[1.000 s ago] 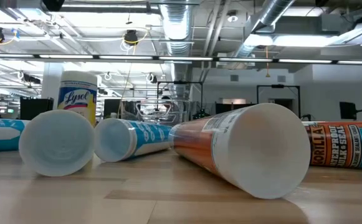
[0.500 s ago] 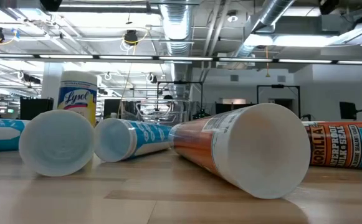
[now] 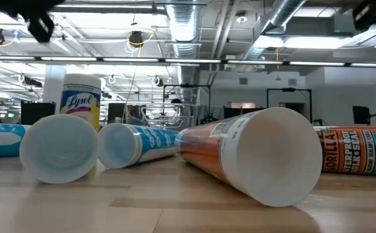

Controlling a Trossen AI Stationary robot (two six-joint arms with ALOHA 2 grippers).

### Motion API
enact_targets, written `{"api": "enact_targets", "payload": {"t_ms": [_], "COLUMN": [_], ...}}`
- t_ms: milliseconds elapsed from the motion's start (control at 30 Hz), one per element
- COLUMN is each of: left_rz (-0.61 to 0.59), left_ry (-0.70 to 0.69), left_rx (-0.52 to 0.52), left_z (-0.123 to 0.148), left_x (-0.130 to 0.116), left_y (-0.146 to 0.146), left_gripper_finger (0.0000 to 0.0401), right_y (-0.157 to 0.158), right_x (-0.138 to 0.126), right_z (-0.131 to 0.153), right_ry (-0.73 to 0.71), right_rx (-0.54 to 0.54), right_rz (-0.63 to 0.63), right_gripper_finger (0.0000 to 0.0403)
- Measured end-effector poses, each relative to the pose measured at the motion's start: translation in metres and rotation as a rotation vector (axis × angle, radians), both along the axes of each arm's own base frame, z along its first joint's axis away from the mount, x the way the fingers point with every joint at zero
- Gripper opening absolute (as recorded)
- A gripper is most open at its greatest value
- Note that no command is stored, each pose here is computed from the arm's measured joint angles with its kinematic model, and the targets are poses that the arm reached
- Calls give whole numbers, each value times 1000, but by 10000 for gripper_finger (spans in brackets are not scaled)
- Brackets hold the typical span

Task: Pick & place silicon tubes, Sealant and Lysol wipes
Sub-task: Put the top orange sealant into the orange bin

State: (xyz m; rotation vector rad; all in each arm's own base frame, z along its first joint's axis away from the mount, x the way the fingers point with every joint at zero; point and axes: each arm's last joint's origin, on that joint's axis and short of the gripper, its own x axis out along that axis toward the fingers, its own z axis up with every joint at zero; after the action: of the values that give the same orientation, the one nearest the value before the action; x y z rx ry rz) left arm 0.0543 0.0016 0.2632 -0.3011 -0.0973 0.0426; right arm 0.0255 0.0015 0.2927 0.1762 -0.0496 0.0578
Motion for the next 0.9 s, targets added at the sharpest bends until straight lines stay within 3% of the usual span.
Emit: {"api": "enact_targets", "payload": {"t_ms": [233, 500, 900], "left_rz": [58, 108, 112], "left_ry": [66, 142, 164], "left_rx": [-24, -38, -36], "left_z": [-43, -54, -57], "left_x": [25, 26, 26], "left_y": [2, 3, 3], "left_gripper_finger": [0, 0, 0], "right_y": [0, 0, 0], "right_x": [29, 43, 70], "right_z": [-28, -33, -31], "right_ry": [87, 194, 719], "right_rx": [74, 224, 564], "right_rz": [-3, -16, -168], "right_gripper_finger": [0, 0, 0]}}
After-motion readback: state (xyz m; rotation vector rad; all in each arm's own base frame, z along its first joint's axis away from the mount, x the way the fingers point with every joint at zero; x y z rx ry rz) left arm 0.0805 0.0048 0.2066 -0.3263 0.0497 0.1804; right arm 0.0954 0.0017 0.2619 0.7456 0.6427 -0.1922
